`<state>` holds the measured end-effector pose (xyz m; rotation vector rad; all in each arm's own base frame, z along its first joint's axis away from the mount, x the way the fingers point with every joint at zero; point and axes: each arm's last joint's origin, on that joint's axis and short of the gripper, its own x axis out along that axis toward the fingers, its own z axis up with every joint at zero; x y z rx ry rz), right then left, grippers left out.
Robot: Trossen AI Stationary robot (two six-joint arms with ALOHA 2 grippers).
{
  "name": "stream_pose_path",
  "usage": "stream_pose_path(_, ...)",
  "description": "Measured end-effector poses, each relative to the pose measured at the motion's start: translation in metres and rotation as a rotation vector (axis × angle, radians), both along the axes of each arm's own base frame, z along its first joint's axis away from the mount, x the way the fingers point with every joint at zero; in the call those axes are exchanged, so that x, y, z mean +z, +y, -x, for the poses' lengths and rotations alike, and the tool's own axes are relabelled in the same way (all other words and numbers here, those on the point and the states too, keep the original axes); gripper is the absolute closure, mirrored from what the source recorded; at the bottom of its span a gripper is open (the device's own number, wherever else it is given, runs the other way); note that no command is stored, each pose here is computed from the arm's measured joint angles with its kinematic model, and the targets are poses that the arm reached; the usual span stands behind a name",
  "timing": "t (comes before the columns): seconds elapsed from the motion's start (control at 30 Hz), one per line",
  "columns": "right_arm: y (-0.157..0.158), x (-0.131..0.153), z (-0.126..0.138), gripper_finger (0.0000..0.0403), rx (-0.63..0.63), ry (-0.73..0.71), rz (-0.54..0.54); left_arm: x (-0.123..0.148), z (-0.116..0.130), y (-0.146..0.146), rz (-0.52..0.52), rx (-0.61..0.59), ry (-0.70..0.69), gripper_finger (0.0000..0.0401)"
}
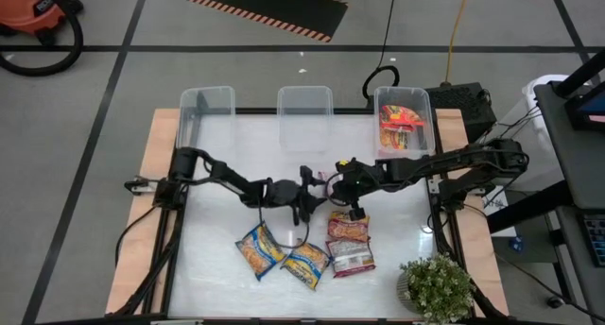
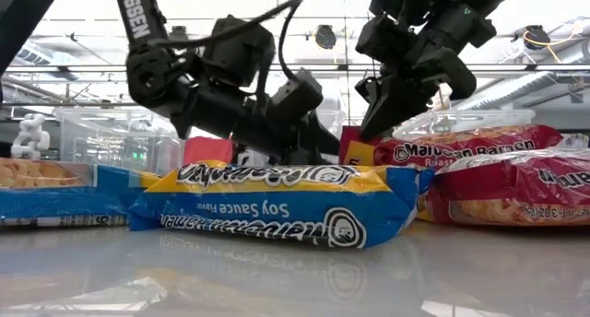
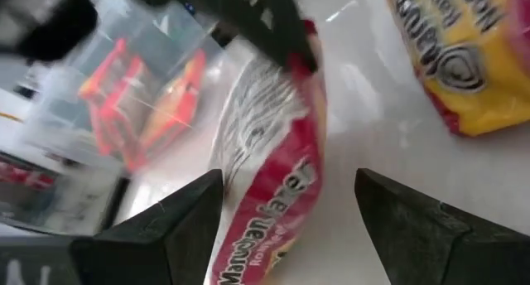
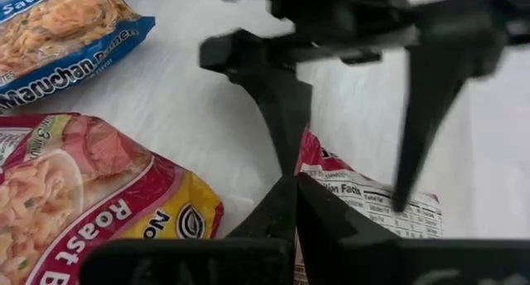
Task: Sort Maruchan noodles
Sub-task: Put the top red noodle pack into the middle transparent bin
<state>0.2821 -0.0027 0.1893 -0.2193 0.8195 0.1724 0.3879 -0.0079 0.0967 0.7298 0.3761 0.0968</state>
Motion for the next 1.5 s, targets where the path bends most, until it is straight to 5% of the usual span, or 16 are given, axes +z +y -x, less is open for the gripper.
stream_pose_path(0.57, 0.0, 0.001, -0.001, 0.0403, 0.014, -0.02, 0.009, 0.0, -0.02, 0.019, -0.015, -0.005, 0.01, 0.0123)
stream_pose_path(1.07, -0.002, 0.014, 0.004, 0.0403, -0.048, -0.062, 0.035, -0.001, -0.02, 0.018, -0.044, 0.008, 0.022, 0.0255)
stream_pose_path(1.5, 0.008, 0.064, 0.041, 0.0403, -0.074, -0.197, 0.02, 0.019, -0.018, 0.002, -0.081, 0.033, -0.009, 0.0268)
